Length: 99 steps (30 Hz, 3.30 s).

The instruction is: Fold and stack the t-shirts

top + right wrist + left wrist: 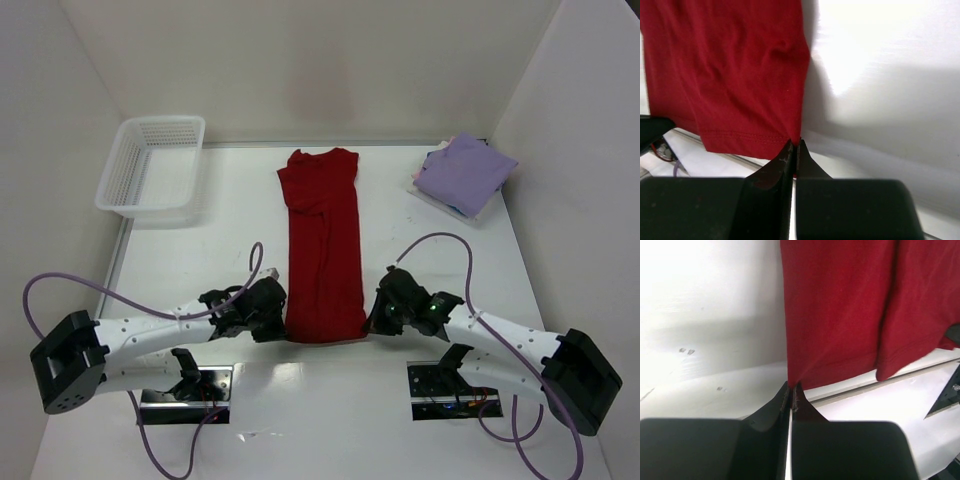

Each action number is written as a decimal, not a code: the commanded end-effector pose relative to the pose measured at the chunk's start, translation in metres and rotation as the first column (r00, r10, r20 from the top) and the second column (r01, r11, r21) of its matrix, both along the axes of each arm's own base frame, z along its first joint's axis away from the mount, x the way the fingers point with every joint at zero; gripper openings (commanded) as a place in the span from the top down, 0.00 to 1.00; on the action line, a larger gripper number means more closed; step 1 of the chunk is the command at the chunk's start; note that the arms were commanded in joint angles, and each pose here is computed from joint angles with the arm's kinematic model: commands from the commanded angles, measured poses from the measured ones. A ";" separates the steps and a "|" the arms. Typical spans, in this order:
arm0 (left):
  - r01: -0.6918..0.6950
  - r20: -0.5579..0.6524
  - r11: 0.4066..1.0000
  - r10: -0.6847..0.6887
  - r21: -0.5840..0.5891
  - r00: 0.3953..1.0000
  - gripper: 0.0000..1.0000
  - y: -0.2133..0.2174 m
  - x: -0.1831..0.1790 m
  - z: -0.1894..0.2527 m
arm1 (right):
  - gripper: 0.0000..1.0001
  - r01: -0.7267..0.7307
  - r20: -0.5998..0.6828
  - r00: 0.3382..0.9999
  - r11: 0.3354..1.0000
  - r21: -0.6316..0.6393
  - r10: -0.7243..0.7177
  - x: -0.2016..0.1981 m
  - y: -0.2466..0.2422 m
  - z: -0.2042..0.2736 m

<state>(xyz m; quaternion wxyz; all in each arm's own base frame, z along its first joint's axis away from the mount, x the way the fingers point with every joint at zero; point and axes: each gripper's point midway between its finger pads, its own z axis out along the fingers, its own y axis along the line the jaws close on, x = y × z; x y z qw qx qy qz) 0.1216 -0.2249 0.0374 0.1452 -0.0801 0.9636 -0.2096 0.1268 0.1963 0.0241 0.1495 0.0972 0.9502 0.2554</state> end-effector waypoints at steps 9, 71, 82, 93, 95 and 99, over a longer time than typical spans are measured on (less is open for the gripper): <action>-0.032 0.113 0.996 0.022 0.089 0.993 1.00 0.026 0.035 0.045 | 1.00 0.071 0.194 0.978 0.997 0.037 -0.077 0.055 0.019 0.084; 0.087 0.247 0.994 -0.101 0.068 0.964 0.67 0.050 0.338 0.025 | 0.80 0.205 0.290 0.944 0.968 -0.143 -0.157 0.338 -0.006 0.037; 0.176 0.274 0.984 -0.172 0.009 0.946 0.55 0.034 0.344 0.038 | 0.56 0.230 0.309 0.931 0.970 -0.077 -0.196 0.348 -0.006 0.054; 0.330 0.356 0.943 -0.294 -0.041 0.887 0.38 0.001 0.297 0.088 | 0.92 0.222 0.413 0.887 0.975 0.008 -0.206 0.336 -0.006 0.117; 0.393 0.352 0.917 -0.346 -0.072 0.870 0.55 -0.017 0.281 0.091 | 0.94 0.189 0.411 0.892 0.981 0.037 -0.187 0.328 -0.001 0.125; 0.467 0.361 0.880 -0.409 -0.088 0.838 0.79 -0.040 0.258 0.096 | 0.97 0.148 0.418 0.895 0.988 0.048 -0.154 0.315 0.014 0.129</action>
